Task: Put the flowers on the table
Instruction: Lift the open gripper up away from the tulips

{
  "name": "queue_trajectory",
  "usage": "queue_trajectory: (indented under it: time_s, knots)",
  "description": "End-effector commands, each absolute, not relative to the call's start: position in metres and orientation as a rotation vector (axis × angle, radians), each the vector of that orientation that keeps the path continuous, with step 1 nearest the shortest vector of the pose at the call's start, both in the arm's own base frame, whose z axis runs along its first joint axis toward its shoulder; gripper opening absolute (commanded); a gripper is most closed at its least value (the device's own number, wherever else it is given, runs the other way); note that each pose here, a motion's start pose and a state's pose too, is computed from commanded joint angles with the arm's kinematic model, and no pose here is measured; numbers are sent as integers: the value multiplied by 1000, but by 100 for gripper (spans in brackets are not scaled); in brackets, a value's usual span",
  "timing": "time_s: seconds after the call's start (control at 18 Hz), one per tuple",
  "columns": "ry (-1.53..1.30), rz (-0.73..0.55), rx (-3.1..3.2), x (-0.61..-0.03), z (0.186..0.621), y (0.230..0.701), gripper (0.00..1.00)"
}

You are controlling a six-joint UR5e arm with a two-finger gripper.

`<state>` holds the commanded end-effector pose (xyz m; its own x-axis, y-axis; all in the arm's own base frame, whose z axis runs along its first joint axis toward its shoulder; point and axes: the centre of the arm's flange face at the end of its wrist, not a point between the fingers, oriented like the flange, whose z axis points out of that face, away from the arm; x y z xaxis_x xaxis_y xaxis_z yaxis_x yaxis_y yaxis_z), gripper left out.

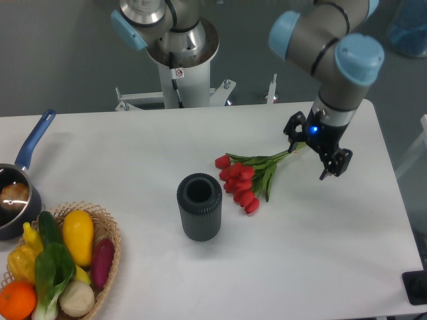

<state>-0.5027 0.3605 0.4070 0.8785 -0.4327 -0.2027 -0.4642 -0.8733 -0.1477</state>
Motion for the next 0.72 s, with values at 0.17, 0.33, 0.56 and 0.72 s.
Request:
queue_trajectory:
  time_s: [0.17,0.33,0.56,0.72]
  knots:
    - [675,342,-2839,-513,429,359,100]
    - [654,357,-2828,-520,431,351,100]
    - [639,352,-2789,-521,435,349,100]
    - [610,352,-2767,-524,439,339,100]
